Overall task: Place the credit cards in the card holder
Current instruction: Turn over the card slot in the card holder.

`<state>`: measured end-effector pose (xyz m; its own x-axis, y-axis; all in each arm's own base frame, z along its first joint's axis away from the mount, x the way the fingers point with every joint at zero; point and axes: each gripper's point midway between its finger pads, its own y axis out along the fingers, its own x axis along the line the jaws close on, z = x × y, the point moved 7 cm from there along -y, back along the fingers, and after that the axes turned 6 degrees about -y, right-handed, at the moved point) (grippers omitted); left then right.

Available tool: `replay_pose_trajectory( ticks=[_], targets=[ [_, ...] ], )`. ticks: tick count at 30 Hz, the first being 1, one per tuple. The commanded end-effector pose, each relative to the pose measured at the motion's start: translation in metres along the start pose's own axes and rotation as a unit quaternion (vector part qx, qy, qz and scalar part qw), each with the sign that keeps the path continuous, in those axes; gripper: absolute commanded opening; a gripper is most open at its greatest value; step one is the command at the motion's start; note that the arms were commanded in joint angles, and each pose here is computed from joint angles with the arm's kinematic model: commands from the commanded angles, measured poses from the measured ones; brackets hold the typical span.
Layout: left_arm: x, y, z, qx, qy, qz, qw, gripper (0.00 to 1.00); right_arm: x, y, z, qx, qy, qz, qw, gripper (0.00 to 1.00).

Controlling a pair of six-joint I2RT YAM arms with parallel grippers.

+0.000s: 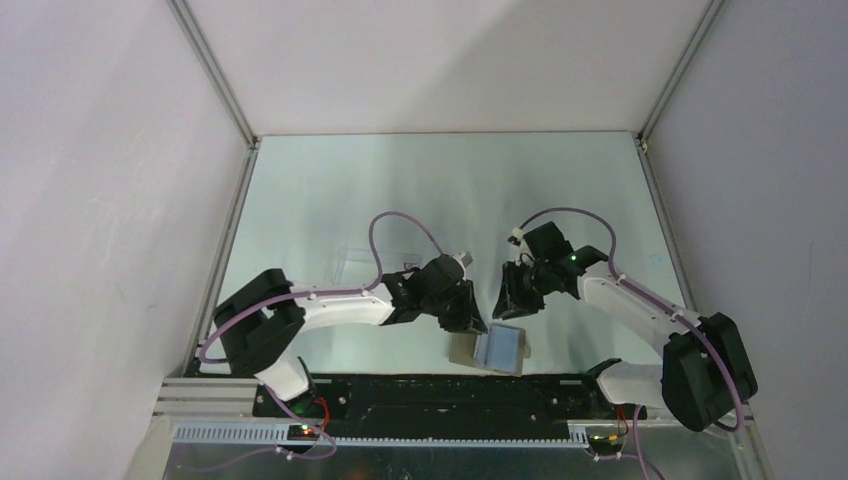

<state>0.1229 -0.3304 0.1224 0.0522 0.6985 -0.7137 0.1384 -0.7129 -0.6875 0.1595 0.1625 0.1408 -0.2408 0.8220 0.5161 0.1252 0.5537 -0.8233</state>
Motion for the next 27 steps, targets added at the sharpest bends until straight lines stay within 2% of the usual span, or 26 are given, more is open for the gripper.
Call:
replay_pose_trajectory(
  ticks=[1,6,13,17,21,27],
  targets=[
    [-0.018,0.007,0.003,0.026,0.023,0.033,0.999,0.24,0.000,-0.018,-0.006,-0.021,-0.004,-0.019,1.000,0.33],
    [-0.024,0.022,0.007,0.053,0.027,0.045,0.997,0.29,-0.009,-0.029,-0.005,-0.036,0.007,-0.023,0.999,0.40],
    [-0.029,0.029,0.012,0.064,0.031,0.046,0.996,0.44,-0.012,-0.035,0.000,-0.039,0.011,-0.034,0.999,0.54],
    [-0.027,0.030,0.012,0.065,0.033,0.045,0.996,0.50,-0.012,-0.034,0.003,-0.035,0.016,-0.043,0.998,0.58],
    [-0.029,0.028,0.012,0.061,0.036,0.054,0.996,0.55,-0.011,-0.032,0.005,-0.035,0.021,-0.053,0.998,0.58],
    [-0.018,0.025,0.012,0.048,0.028,0.036,0.998,0.56,-0.014,-0.026,0.007,-0.028,0.029,-0.049,0.998,0.50]
  ],
)
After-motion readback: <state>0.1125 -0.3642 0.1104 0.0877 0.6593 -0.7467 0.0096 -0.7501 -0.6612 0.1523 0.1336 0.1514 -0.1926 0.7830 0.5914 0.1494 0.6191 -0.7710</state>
